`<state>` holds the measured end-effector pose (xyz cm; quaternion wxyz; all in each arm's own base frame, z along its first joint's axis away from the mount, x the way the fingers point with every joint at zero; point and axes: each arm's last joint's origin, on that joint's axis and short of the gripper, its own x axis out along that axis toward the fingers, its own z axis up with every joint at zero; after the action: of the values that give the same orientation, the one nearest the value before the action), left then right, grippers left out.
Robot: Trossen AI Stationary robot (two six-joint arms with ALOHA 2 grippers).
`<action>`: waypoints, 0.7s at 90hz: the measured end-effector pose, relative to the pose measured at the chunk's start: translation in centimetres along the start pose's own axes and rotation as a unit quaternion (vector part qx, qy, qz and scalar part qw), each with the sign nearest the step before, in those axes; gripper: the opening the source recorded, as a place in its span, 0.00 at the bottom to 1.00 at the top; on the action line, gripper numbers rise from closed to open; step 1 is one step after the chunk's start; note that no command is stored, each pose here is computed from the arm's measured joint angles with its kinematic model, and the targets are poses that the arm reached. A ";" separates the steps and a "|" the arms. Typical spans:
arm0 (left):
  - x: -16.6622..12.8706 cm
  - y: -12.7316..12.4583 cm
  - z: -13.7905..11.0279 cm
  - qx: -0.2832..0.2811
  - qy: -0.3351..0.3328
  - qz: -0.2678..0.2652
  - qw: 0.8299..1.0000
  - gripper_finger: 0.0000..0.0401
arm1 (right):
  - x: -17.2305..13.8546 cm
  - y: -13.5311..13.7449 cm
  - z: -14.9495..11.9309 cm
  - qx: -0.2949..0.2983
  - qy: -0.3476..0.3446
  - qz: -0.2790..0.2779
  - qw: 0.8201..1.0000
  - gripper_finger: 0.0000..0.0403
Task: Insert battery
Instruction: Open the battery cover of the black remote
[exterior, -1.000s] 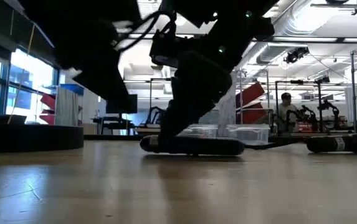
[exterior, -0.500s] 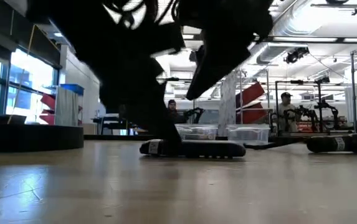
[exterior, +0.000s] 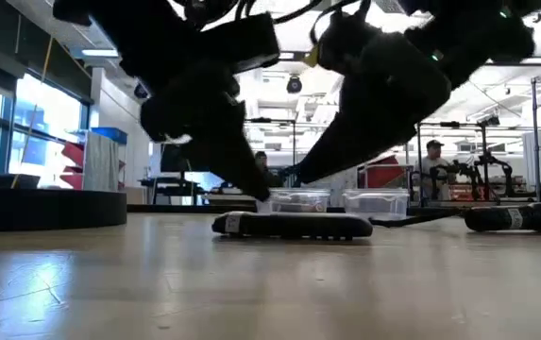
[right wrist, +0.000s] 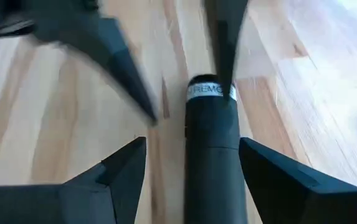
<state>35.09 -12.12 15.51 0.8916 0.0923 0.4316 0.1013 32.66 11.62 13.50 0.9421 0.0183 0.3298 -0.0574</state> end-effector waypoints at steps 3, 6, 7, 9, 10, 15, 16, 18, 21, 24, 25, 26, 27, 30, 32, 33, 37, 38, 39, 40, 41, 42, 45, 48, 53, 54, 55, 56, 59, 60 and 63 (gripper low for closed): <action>-0.4 0.6 0.1 -0.002 0.005 0.004 1.000 0.51 | 0.0 0.0 -0.3 0.001 -0.006 -0.004 1.000 0.56; -0.7 1.1 0.3 -0.008 0.006 0.006 1.000 0.51 | 0.0 -0.1 -0.5 0.001 -0.013 -0.009 1.000 0.56; -0.8 1.2 0.4 -0.009 0.006 0.006 1.000 0.51 | 0.0 -0.2 -0.6 0.001 -0.015 -0.011 1.000 0.56; -0.9 1.5 0.5 -0.011 0.005 0.002 1.000 0.51 | 0.0 -0.3 -0.8 0.002 -0.018 -0.013 1.000 0.56; -0.9 1.6 0.6 -0.010 0.005 -0.002 1.000 0.51 | 0.0 -0.3 -0.9 0.003 -0.020 -0.015 1.000 0.56; -0.8 1.9 0.8 -0.002 0.005 -0.029 1.000 0.51 | 0.0 -0.5 -1.3 0.005 -0.029 -0.019 0.999 0.56; -0.8 1.9 0.8 0.000 0.005 -0.034 0.999 0.51 | 0.0 -0.5 -1.4 0.006 -0.030 -0.019 0.999 0.56; -0.7 1.9 0.9 0.004 0.003 -0.046 0.999 0.51 | 0.0 -0.6 -1.5 0.007 -0.033 -0.017 0.999 0.56; -0.5 1.9 1.0 0.010 0.001 -0.062 0.998 0.51 | -0.1 -0.7 -1.7 0.010 -0.040 -0.015 0.999 0.56; -0.3 1.9 1.1 0.014 0.000 -0.072 0.997 0.51 | -0.1 -0.7 -1.8 0.014 -0.050 -0.013 0.999 0.56; -0.2 1.9 1.1 0.015 -0.001 -0.074 0.997 0.51 | -0.1 -0.7 -1.8 0.014 -0.053 -0.012 0.998 0.56; -0.1 2.0 1.1 0.015 -0.002 -0.076 0.997 0.51 | -0.1 -0.7 -1.9 0.015 -0.056 -0.011 0.998 0.55; 0.0 1.9 1.1 0.017 -0.002 -0.078 0.997 0.51 | -0.1 -0.8 -1.9 0.014 -0.058 -0.011 0.998 0.55; 0.2 1.9 1.0 0.021 0.000 -0.080 0.997 0.51 | -0.2 -0.8 -2.0 0.013 -0.064 -0.009 0.998 0.55; 0.4 2.0 0.9 0.024 0.004 -0.079 0.997 0.51 | -0.2 -0.8 -2.1 0.011 -0.066 -0.009 0.998 0.54; 0.6 2.0 0.9 0.024 0.005 -0.078 0.997 0.51 | -0.1 -0.9 -2.2 0.011 -0.067 -0.009 0.998 0.54; 1.0 2.2 0.7 0.025 0.011 -0.076 0.997 0.51 | -0.1 -0.8 -2.3 0.010 -0.069 -0.008 0.998 0.53; 1.1 2.2 0.7 0.026 0.012 -0.074 0.997 0.51 | 0.0 -0.9 -2.3 0.009 -0.068 -0.008 0.998 0.52; 1.2 2.3 0.7 0.026 0.012 -0.073 0.997 0.51 | 0.0 -0.9 -2.4 0.008 -0.067 -0.009 0.998 0.52; 1.3 2.4 0.7 0.025 0.012 -0.072 0.997 0.51 | 0.0 -0.9 -2.4 0.006 -0.065 -0.009 0.998 0.51; 1.4 2.4 0.7 0.024 0.012 -0.072 0.997 0.51 | 0.0 -0.9 -2.5 0.004 -0.063 -0.010 0.998 0.51; 1.4 2.4 0.7 0.024 0.011 -0.071 0.997 0.51 | 0.1 -0.9 -2.6 0.002 -0.062 -0.011 0.998 0.51; 1.6 2.6 0.8 0.020 0.008 -0.068 0.997 0.51 | 0.4 -0.8 -2.7 -0.002 -0.064 -0.011 0.998 0.49; 1.8 2.8 0.9 0.016 0.006 -0.066 0.998 0.51 | 0.6 -0.8 -2.9 -0.007 -0.063 -0.011 0.998 0.48; 2.3 3.0 0.8 0.015 0.007 -0.065 0.998 0.51 | 0.9 -0.7 -3.1 -0.011 -0.068 -0.010 0.998 0.46; 2.4 3.0 0.8 0.015 0.006 -0.066 0.998 0.51 | 1.0 -0.7 -3.1 -0.011 -0.069 -0.010 0.998 0.46; 2.5 3.1 0.8 0.015 0.006 -0.068 0.998 0.51 | 1.0 -0.7 -3.2 -0.011 -0.070 -0.009 0.997 0.46; 2.6 3.1 0.8 0.015 0.007 -0.069 0.997 0.51 | 1.1 -0.7 -3.2 -0.012 -0.071 -0.009 0.997 0.45; 2.9 3.0 0.6 0.018 0.013 -0.075 0.997 0.51 | 1.2 -0.7 -3.3 -0.011 -0.073 -0.009 0.997 0.44; 3.1 3.0 0.5 0.018 0.016 -0.076 0.997 0.51 | 1.3 -0.7 -3.3 -0.012 -0.072 -0.009 0.997 0.44; 3.3 3.0 0.5 0.017 0.016 -0.085 0.996 0.51 | 1.3 -0.7 -3.4 -0.014 -0.069 -0.011 0.997 0.43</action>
<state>37.16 -8.42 14.05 0.8880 0.0689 0.4542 0.0192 31.49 11.07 10.01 0.9620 -0.0021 0.2653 -0.0646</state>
